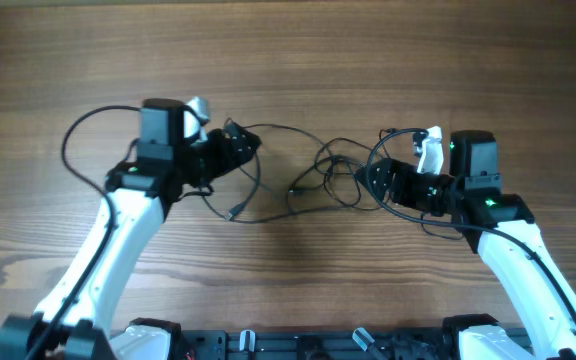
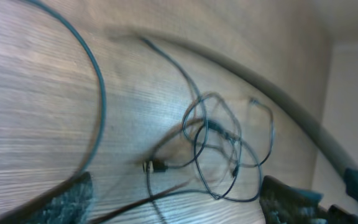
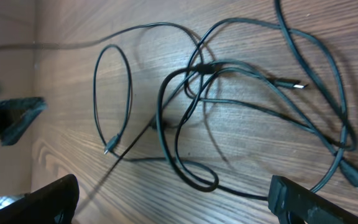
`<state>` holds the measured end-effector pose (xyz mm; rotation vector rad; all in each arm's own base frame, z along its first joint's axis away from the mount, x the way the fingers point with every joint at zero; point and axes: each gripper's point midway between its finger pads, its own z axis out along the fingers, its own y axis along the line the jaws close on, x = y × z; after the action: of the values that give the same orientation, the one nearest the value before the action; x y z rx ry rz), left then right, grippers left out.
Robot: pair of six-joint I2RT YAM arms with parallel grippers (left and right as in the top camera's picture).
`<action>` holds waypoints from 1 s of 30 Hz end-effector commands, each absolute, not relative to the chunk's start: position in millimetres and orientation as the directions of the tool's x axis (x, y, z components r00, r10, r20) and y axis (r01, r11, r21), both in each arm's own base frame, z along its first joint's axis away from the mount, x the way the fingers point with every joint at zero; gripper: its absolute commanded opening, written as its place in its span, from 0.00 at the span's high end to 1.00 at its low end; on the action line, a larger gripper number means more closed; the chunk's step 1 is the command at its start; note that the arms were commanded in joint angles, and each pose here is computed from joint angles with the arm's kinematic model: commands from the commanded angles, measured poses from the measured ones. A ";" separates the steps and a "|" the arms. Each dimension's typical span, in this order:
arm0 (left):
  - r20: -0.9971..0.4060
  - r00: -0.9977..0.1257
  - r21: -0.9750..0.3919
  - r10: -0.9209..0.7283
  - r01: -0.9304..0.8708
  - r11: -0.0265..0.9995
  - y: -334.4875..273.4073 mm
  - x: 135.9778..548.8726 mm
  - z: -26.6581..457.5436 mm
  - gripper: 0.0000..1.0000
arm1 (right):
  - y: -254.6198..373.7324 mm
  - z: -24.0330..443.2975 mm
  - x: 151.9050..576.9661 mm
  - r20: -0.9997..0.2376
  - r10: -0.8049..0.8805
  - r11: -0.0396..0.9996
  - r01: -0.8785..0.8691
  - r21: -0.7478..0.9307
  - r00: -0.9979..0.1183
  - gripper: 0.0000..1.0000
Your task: Untangle cables
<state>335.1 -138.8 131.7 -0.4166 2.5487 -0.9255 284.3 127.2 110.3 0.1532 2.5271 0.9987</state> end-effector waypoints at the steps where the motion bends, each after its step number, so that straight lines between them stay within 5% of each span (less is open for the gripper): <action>1: -0.254 -0.907 -0.634 -0.337 -0.107 0.766 -165.8 335.4 111.8 0.83 | 132.8 111.8 278.1 -0.340 0.222 0.727 -0.078 0.682 -0.914 0.00; 2: -0.259 -0.908 -0.636 -0.329 -0.096 0.766 -169.7 335.9 111.5 0.96 | 132.7 111.3 277.5 -0.337 0.222 0.727 -0.075 0.682 -0.915 0.00; 6: -0.339 -0.883 -0.674 -0.326 -0.014 0.738 -177.7 345.8 137.5 0.96 | 140.1 115.5 272.4 -0.344 0.181 0.702 -0.124 0.702 -0.921 0.00; 14: -0.645 -0.707 -0.672 -0.290 0.343 0.656 -176.8 321.9 275.7 0.96 | 188.1 150.2 262.3 -0.483 0.025 0.540 -0.395 0.744 -0.875 0.00; 19: -0.766 -0.550 -0.617 -0.333 0.483 0.621 -169.1 294.9 342.3 0.96 | 186.9 134.1 301.0 -0.552 0.138 0.740 -0.285 0.610 -0.823 0.00; 25: -0.849 -0.351 -0.528 -0.394 0.598 0.603 -158.0 270.2 404.2 0.96 | 173.6 67.3 311.4 -0.433 0.232 0.858 -0.027 0.513 -0.871 0.00; 28: -0.858 -0.292 -0.508 -0.422 0.597 0.621 -149.9 265.6 417.7 0.96 | 169.5 32.4 306.0 -0.358 0.223 0.880 0.030 0.473 -0.907 0.17; 30: -0.859 -0.274 -0.505 -0.432 0.587 0.633 -146.0 265.2 420.6 0.96 | 162.2 14.8 304.2 -0.333 0.228 0.900 0.067 0.431 -0.915 0.54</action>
<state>265.9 -157.3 405.8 0.1600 1.6203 -1.0454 302.7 174.4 33.6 0.1405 2.6494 0.7008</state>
